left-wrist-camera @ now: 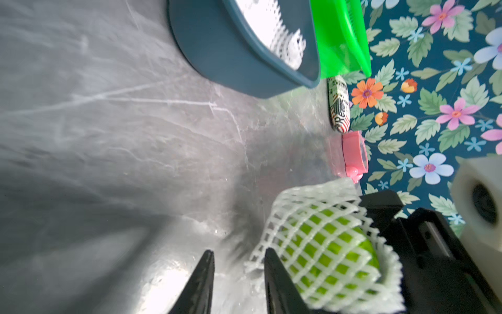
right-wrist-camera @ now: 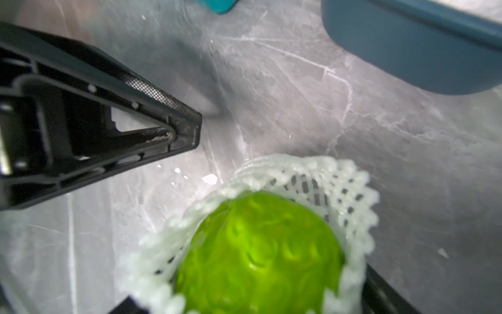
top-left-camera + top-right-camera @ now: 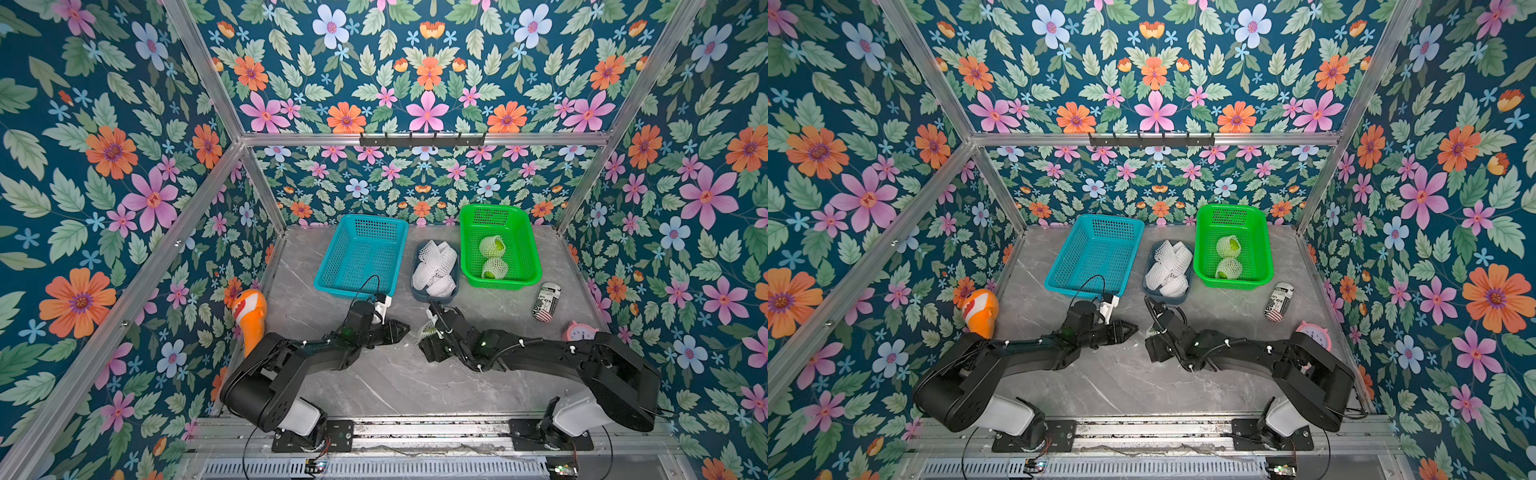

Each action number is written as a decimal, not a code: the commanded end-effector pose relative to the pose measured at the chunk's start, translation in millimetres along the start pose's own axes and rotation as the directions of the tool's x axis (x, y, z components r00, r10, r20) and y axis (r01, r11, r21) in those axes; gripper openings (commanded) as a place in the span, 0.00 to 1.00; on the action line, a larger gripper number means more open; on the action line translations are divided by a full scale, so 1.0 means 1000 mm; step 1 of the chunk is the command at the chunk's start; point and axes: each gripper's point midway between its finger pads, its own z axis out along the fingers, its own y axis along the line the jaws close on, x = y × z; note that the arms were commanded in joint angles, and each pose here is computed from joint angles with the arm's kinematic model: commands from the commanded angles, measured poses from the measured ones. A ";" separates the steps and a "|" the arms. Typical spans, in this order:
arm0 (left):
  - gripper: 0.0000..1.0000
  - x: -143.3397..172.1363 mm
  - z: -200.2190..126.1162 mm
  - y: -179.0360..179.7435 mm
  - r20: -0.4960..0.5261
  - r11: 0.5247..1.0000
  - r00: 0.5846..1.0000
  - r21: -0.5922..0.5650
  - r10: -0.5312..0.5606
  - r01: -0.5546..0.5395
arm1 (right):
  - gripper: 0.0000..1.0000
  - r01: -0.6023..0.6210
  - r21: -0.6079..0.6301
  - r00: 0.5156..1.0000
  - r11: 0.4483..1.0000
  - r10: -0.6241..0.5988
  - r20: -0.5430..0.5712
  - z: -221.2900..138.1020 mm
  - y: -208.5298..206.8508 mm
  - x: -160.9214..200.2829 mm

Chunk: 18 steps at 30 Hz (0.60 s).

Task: Sleeve custard apples in foam nets
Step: Pick up the custard apple from the center of the board.

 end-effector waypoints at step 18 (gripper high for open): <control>0.39 -0.085 -0.060 -0.018 0.231 0.998 0.973 -0.056 -0.007 0.021 | 0.82 -0.297 -0.678 0.938 0.672 0.337 -0.077 -0.094 0.058 -0.096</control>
